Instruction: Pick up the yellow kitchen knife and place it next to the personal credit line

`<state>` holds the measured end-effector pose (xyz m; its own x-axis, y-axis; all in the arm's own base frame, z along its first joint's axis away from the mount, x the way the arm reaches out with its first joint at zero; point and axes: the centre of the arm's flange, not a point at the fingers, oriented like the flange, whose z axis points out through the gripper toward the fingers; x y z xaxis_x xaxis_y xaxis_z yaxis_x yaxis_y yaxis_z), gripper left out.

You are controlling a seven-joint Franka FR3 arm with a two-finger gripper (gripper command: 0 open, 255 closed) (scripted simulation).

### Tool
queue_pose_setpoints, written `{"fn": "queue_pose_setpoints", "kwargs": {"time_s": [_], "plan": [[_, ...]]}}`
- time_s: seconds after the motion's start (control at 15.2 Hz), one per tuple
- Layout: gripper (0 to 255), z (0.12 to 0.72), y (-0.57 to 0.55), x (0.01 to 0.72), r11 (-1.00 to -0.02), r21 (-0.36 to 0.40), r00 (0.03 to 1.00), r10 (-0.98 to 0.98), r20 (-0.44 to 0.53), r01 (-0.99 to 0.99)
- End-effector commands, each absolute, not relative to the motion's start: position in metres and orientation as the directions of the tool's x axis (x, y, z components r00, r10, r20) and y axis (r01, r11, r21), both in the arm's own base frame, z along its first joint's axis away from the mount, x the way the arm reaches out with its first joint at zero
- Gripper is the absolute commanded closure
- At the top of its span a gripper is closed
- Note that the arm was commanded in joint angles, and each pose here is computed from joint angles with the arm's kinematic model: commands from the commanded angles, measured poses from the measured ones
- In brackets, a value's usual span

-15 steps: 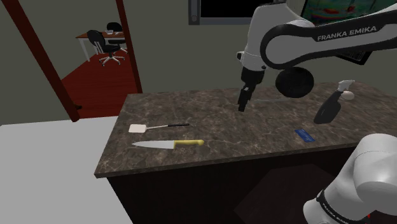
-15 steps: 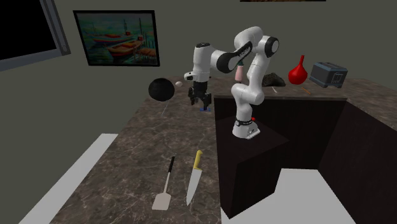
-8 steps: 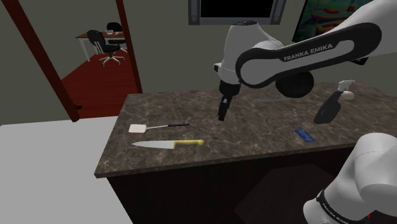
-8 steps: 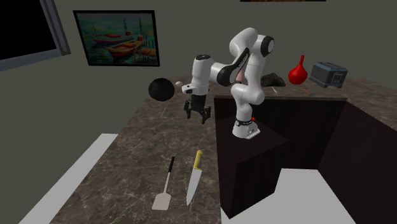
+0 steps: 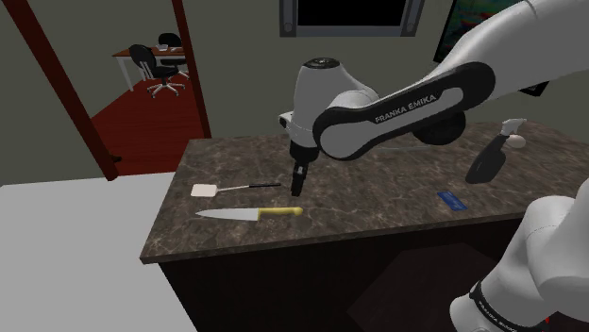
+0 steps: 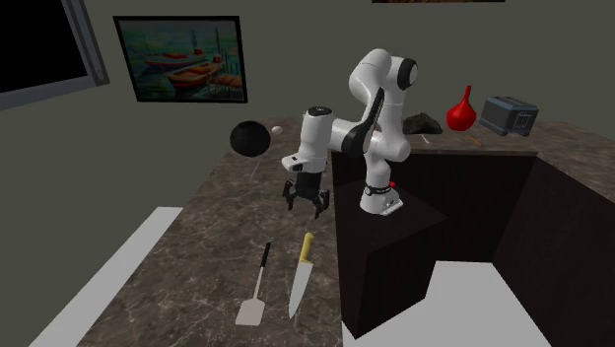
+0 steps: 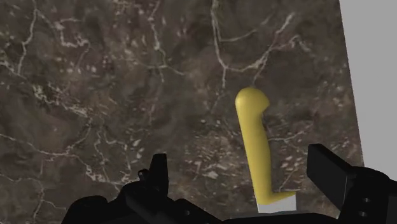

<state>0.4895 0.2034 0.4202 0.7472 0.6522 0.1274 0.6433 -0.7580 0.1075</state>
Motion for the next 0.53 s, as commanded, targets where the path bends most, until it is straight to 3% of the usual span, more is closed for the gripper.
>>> {"fn": "queue_pose_setpoints", "kwargs": {"time_s": [0.0, 0.46], "plan": [[0, 0.41, 0.224, 0.496, -0.725, 0.117, 0.712, 0.688, 0.138, 0.678], [0, 0.371, 0.3, 0.514, -0.602, 0.155, 0.58, 0.797, 0.168, 0.783]]}}
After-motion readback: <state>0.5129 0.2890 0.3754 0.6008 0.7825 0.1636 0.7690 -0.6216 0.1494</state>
